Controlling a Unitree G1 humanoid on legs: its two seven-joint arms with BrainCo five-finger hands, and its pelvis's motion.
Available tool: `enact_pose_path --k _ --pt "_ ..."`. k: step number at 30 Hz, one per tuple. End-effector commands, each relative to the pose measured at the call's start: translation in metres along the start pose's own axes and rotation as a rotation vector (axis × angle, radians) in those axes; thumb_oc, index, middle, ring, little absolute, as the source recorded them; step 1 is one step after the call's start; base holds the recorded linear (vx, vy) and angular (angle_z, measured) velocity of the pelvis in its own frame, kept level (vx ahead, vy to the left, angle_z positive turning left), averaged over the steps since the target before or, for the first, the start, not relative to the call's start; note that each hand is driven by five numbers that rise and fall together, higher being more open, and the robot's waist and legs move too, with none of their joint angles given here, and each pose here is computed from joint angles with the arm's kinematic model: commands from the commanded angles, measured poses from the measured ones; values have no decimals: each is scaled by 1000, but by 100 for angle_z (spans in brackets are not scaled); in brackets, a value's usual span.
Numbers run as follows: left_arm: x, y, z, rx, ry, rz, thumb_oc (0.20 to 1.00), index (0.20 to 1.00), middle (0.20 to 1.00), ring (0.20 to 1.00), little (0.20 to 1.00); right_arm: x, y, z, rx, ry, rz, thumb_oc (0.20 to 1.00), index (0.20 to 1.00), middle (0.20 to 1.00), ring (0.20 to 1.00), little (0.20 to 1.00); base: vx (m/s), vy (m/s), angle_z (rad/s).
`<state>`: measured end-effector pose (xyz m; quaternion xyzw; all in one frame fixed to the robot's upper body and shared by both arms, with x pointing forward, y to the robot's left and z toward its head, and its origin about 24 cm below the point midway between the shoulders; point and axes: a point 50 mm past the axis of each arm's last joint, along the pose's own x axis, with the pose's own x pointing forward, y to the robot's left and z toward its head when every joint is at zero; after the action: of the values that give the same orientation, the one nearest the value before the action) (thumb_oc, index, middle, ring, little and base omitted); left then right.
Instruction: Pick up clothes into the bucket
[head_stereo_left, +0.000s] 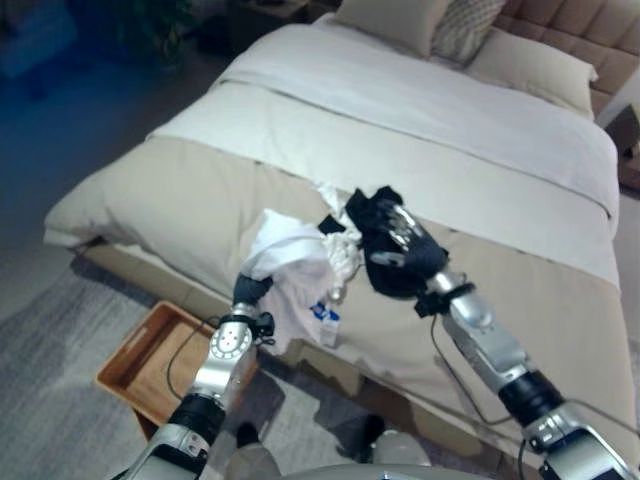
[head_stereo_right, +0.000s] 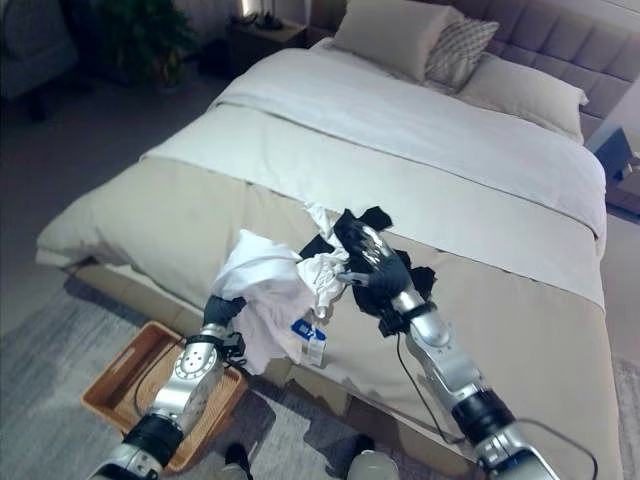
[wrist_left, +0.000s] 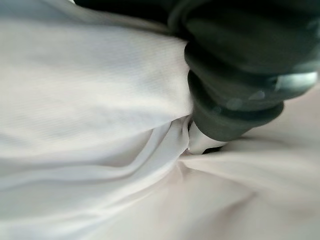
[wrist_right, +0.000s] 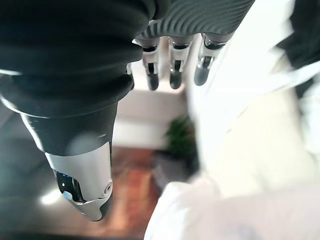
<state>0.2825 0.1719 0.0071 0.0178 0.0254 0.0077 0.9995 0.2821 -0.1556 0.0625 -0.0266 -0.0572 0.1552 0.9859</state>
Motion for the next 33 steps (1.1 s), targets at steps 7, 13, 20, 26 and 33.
enact_pose_path --k 7,13,20,26,33 --pt "-2 22 32 149 -185 43 200 200 200 200 200 6 -3 3 -27 -45 -76 1000 1000 1000 1000 1000 -123 144 22" --pt "-17 51 27 203 -174 139 200 200 200 200 200 -17 -9 -34 -15 108 -103 1000 1000 1000 1000 1000 -111 -111 41" --pt "-21 83 28 240 -172 316 200 200 200 200 200 -20 -17 -31 -39 92 -133 1000 1000 1000 1000 1000 -162 -107 3" --pt "-7 95 45 250 -231 447 200 200 200 200 200 -7 -15 -18 -72 29 -121 1000 1000 1000 1000 1000 -135 11 10" --pt "13 105 75 226 -327 576 200 200 200 200 200 -2 -18 -21 -96 39 -158 1000 1000 1000 1000 1000 -54 30 -4"
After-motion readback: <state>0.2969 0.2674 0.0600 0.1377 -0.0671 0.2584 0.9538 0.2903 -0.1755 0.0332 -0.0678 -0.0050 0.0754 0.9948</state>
